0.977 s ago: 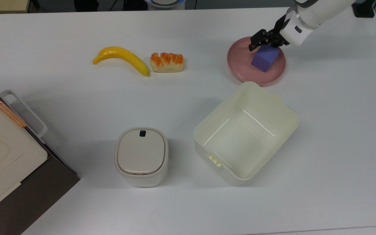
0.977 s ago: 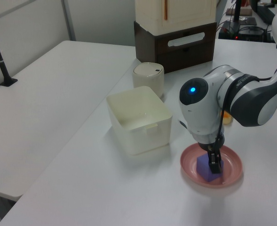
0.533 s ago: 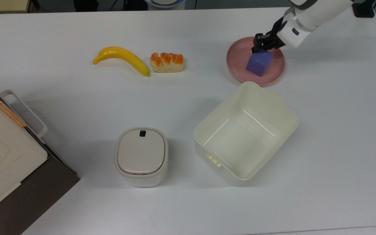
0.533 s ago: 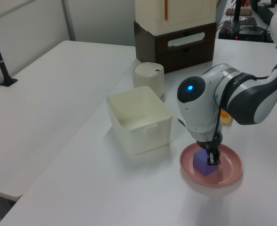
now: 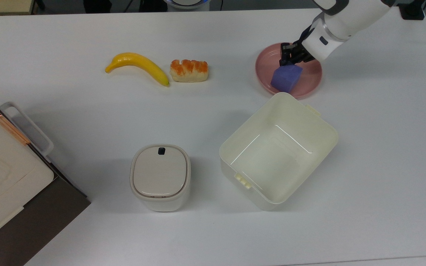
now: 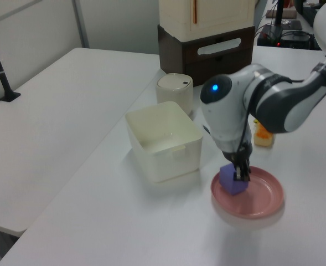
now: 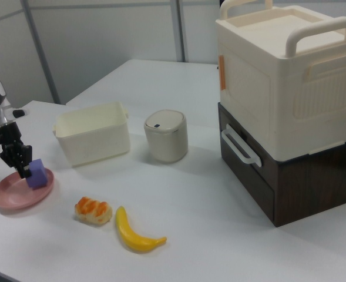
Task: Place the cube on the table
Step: 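Close the gripper on the purple cube, then lift the purple cube off the plate and carry it toward the bread roll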
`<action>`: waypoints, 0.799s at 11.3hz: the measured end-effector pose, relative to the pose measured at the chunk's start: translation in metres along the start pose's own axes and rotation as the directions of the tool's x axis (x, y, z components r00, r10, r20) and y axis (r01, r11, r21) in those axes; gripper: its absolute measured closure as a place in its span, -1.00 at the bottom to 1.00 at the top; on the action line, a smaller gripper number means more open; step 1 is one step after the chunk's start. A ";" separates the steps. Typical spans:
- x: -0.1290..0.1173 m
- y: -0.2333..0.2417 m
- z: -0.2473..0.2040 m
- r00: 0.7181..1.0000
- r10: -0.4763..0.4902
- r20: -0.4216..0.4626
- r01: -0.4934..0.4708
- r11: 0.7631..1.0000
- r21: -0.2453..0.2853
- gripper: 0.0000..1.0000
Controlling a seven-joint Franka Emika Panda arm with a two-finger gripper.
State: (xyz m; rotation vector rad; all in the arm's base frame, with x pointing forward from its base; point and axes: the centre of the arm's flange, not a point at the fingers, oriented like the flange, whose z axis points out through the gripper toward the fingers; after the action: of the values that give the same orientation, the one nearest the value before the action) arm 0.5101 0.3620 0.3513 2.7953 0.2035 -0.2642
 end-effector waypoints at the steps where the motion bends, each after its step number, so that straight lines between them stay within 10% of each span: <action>1: 0.002 0.009 -0.008 1.000 0.017 -0.014 -0.017 1.000 0.006 0.68; 9: 0.043 0.168 -0.030 0.958 0.284 -0.034 -0.281 0.958 0.056 0.68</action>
State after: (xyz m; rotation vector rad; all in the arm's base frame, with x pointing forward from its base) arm 0.5851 0.2197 0.4215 2.8346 -0.1964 -0.1430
